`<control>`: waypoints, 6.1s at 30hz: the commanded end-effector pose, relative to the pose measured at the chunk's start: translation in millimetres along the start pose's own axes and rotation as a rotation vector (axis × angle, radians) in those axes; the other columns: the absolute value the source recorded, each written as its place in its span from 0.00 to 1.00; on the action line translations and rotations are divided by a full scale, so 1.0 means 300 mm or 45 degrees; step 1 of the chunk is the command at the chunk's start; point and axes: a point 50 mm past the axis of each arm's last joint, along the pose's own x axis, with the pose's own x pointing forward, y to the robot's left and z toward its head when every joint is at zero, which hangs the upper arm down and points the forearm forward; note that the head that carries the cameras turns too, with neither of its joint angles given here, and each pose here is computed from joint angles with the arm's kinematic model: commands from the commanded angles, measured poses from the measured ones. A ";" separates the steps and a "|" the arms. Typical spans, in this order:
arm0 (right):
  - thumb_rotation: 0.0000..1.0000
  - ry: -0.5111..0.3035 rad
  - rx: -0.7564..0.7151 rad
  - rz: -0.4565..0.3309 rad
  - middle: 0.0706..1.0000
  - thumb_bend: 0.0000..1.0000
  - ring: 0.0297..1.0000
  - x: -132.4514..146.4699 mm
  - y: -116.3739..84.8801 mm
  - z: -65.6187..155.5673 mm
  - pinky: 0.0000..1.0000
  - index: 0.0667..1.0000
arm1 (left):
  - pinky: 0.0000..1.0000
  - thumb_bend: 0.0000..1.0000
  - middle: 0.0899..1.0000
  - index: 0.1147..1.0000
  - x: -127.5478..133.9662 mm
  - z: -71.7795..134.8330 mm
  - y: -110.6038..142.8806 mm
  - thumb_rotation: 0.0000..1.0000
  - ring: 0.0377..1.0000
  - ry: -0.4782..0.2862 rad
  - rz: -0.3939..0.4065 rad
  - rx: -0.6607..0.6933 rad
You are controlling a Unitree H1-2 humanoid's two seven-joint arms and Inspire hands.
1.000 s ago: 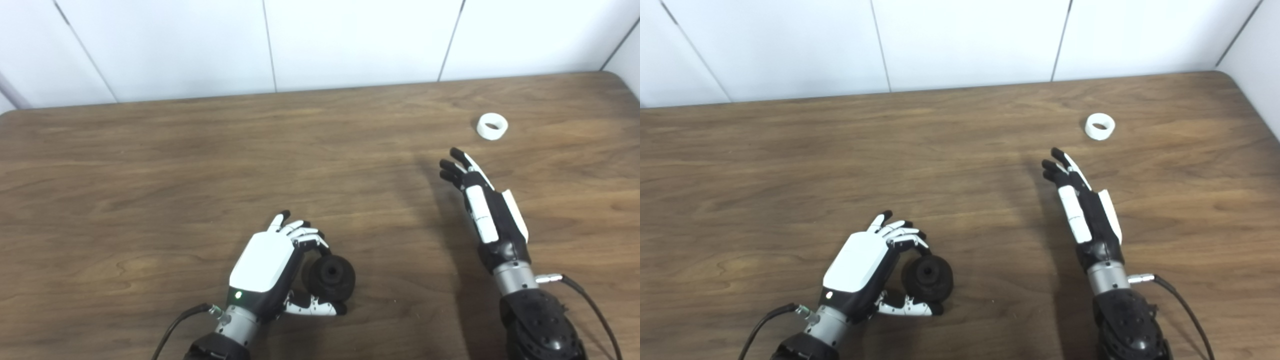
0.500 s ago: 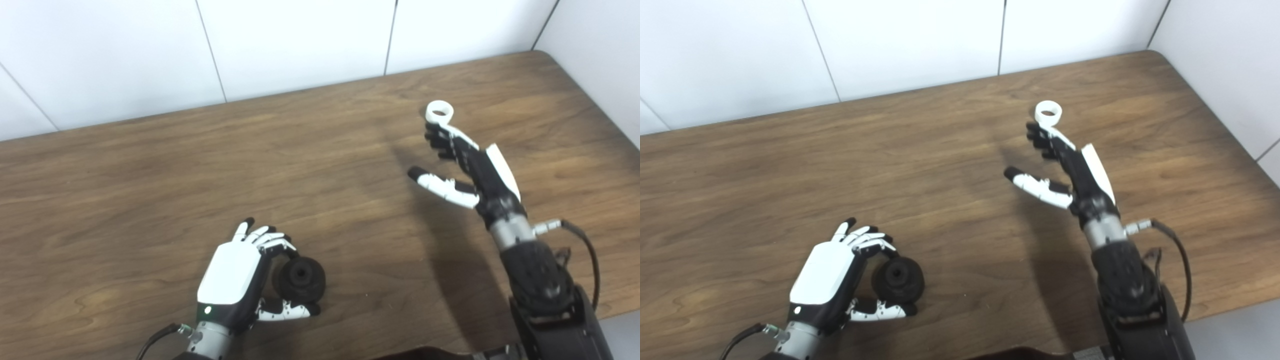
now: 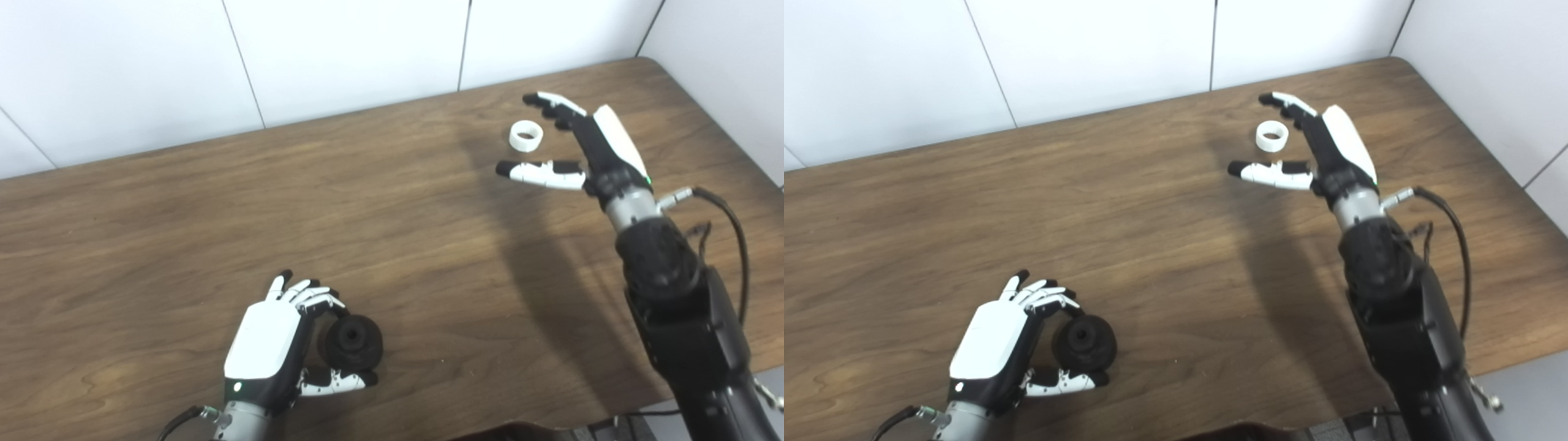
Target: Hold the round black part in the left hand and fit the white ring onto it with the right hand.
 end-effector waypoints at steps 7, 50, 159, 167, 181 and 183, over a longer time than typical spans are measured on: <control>0.37 -0.046 -0.220 -0.060 0.97 0.74 1.00 0.160 -0.086 -0.004 0.94 0.80 | 1.00 0.52 0.74 0.42 -0.019 -0.019 0.002 0.05 0.86 -0.001 0.000 0.007; 0.27 0.289 -0.401 0.152 1.00 0.79 1.00 0.441 -0.032 -0.101 0.97 0.70 | 1.00 0.52 0.74 0.42 -0.039 -0.026 0.000 0.05 0.85 0.006 -0.003 0.006; 0.14 0.047 -0.526 0.230 0.83 0.52 0.93 0.410 -0.031 0.004 0.99 0.45 | 1.00 0.52 0.73 0.42 -0.027 0.002 0.000 0.05 0.85 -0.012 0.018 0.003; 0.14 -0.126 -0.585 0.305 0.82 0.52 0.93 0.341 -0.001 0.161 1.00 0.45 | 1.00 0.52 0.74 0.42 -0.019 0.016 -0.008 0.05 0.86 -0.006 0.012 0.004; 0.14 -0.412 -0.586 0.517 0.82 0.52 0.93 0.146 0.058 0.352 1.00 0.45 | 1.00 0.52 0.75 0.42 0.010 0.064 -0.032 0.05 0.86 0.022 -0.001 0.021; 0.14 -0.441 -0.589 0.537 0.82 0.52 0.93 0.123 0.063 0.364 1.00 0.45 | 1.00 0.52 0.75 0.42 0.018 0.070 -0.037 0.05 0.86 0.021 0.002 0.024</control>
